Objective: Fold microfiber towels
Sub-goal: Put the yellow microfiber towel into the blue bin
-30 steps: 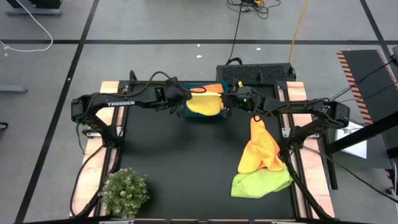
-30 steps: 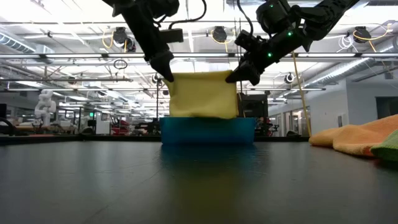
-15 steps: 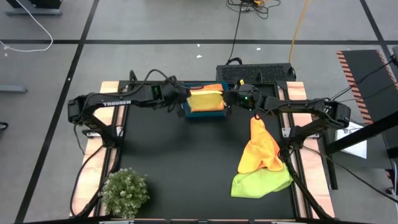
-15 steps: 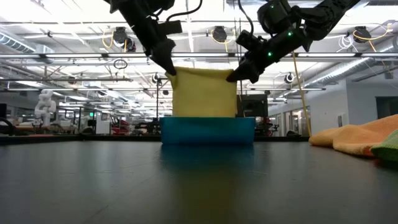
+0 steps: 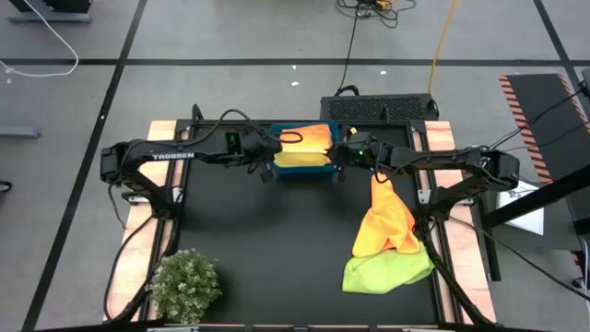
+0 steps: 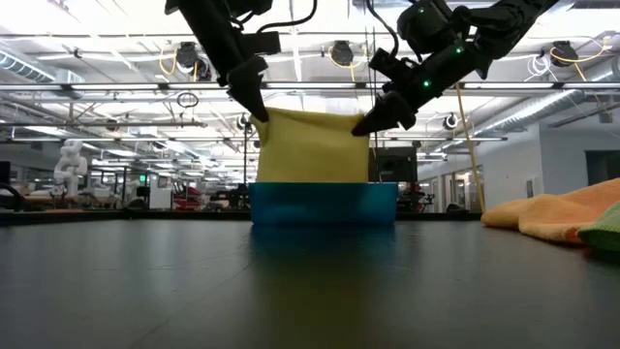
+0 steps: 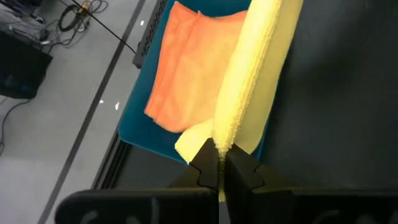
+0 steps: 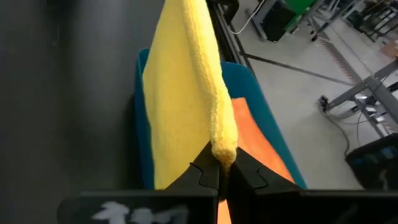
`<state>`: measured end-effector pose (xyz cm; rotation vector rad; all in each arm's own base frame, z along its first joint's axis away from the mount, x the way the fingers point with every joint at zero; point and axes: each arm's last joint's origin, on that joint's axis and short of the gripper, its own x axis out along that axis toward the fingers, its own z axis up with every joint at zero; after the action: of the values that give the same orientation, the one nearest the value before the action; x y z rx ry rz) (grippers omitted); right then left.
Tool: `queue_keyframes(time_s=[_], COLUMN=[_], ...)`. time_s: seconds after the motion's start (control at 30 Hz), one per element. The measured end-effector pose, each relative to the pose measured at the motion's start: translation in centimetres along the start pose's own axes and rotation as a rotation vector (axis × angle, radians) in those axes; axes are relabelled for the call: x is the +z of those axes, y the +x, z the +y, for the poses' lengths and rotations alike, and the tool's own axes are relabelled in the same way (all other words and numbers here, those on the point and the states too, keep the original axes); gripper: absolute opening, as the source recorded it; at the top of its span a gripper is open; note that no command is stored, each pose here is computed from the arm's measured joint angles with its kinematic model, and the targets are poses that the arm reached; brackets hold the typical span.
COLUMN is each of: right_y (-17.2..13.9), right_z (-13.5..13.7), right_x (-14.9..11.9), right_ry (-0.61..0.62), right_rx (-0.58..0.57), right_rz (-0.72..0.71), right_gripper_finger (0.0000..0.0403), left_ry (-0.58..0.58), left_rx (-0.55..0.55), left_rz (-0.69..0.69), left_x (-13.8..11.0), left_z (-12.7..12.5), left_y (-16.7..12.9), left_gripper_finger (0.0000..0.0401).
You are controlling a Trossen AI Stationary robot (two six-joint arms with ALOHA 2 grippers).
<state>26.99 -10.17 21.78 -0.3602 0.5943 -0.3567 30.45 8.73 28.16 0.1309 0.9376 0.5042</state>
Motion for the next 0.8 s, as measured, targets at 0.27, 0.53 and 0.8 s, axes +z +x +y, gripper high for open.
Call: queue_keyframes(time_s=[0.27,0.53,0.8], right_y=[0.0,0.6,3.1], right_z=[0.3,-0.4,-0.7], right_x=[-0.3,-1.0,-2.7], right_ry=[0.022,0.021,-0.011], right_rx=[-0.013,-0.084,-0.101], right_rz=[0.046,0.101,0.150], right_gripper_finger=[0.0000,0.0000,0.0000], left_ry=[0.010,-0.001,-0.010], left_rx=[-0.006,0.014,0.057], left_rz=[0.051,0.078,0.041], left_x=[-0.2,-0.4,-0.2], left_z=[-0.7,0.0,2.2], left_y=[2.0,4.3,5.0], left_gripper_finger=[0.0005,0.0008,0.0017])
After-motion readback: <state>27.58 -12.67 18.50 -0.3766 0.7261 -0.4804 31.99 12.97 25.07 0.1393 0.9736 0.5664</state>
